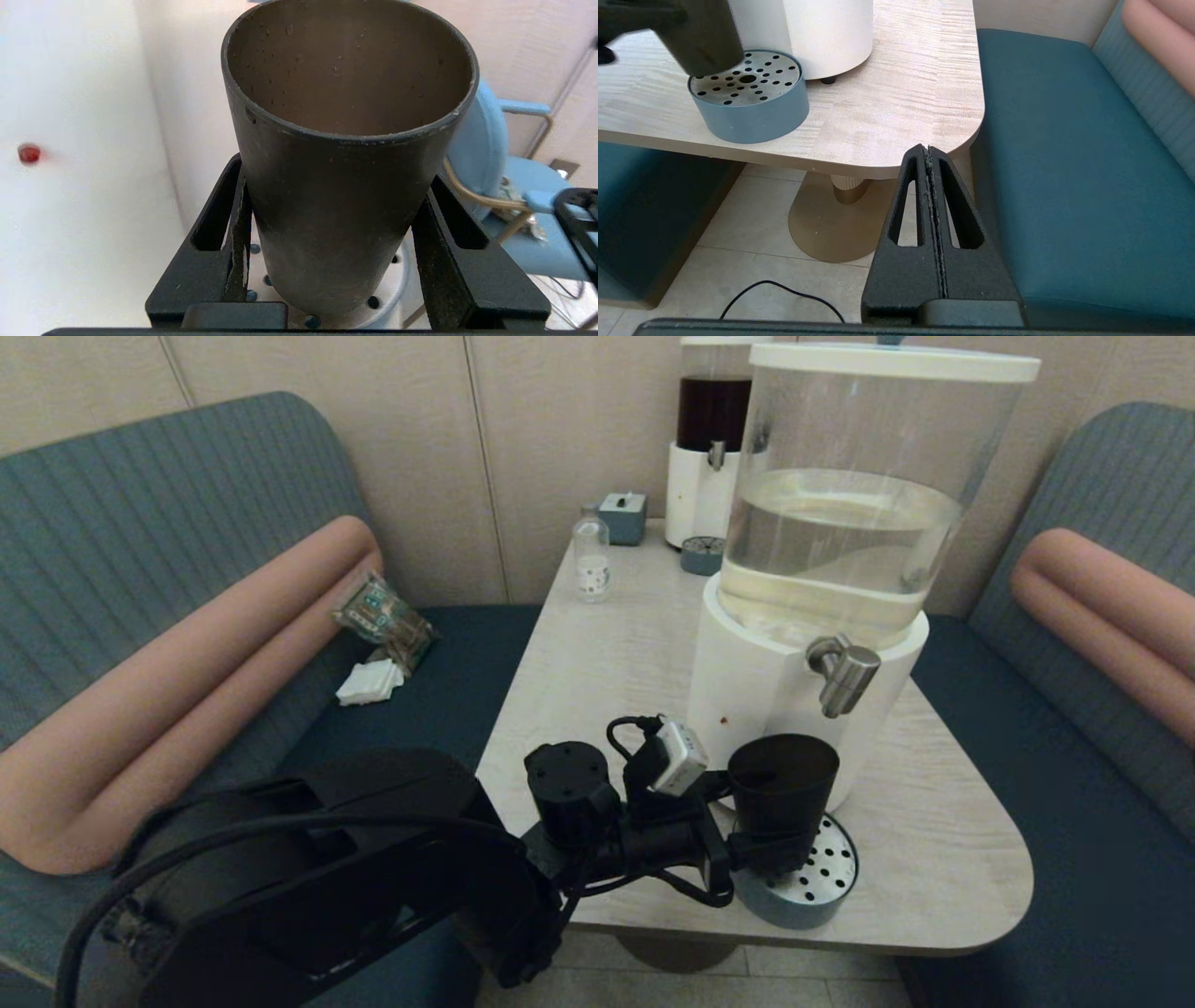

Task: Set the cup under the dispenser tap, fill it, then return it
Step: Place it under the water dispenser

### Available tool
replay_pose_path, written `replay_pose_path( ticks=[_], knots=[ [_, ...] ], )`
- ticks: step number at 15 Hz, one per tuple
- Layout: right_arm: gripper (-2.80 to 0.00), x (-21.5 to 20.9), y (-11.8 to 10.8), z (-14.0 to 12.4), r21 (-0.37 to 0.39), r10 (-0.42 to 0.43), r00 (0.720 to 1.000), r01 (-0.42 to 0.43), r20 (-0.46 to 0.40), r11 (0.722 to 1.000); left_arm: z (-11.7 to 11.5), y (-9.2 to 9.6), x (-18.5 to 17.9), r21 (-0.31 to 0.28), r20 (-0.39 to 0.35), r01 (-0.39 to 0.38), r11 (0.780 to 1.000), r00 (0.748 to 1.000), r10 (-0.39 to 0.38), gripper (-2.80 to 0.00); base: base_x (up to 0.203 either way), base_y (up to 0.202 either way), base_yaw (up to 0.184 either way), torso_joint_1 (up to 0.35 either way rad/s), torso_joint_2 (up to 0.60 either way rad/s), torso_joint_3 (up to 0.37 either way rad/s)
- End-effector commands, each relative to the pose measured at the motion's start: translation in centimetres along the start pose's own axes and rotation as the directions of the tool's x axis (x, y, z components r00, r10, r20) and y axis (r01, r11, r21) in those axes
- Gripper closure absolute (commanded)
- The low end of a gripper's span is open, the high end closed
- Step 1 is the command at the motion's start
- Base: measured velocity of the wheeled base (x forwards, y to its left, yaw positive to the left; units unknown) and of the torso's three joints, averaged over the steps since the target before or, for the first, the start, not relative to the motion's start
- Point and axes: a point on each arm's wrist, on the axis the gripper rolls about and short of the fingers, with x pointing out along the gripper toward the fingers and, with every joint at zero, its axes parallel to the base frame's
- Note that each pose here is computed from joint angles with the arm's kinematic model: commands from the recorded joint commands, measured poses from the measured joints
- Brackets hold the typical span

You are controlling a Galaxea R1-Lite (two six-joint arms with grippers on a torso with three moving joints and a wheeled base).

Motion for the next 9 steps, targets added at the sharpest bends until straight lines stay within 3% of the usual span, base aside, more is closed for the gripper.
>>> replay_pose_path(
  ticks=[1, 9],
  knots=[
    [0.00, 0.1, 0.0, -0.4, 0.000, 0.000, 1.000, 0.000, -0.014, 1.000, -1.0, 0.2, 0.3, -0.003, -0.002, -0.003, 1.000, 1.000, 0.003, 0.00, 0.000, 0.000, 0.000, 0.000, 0.00, 0.000],
    [0.00, 0.1, 0.0, -0.4, 0.000, 0.001, 1.000, -0.001, -0.015, 1.000, -2.6, 0.9, 1.3, -0.003, 0.008, -0.008, 1.000, 1.000, 0.008, 0.00, 0.000, 0.000, 0.000, 0.000, 0.00, 0.000]
  ],
)
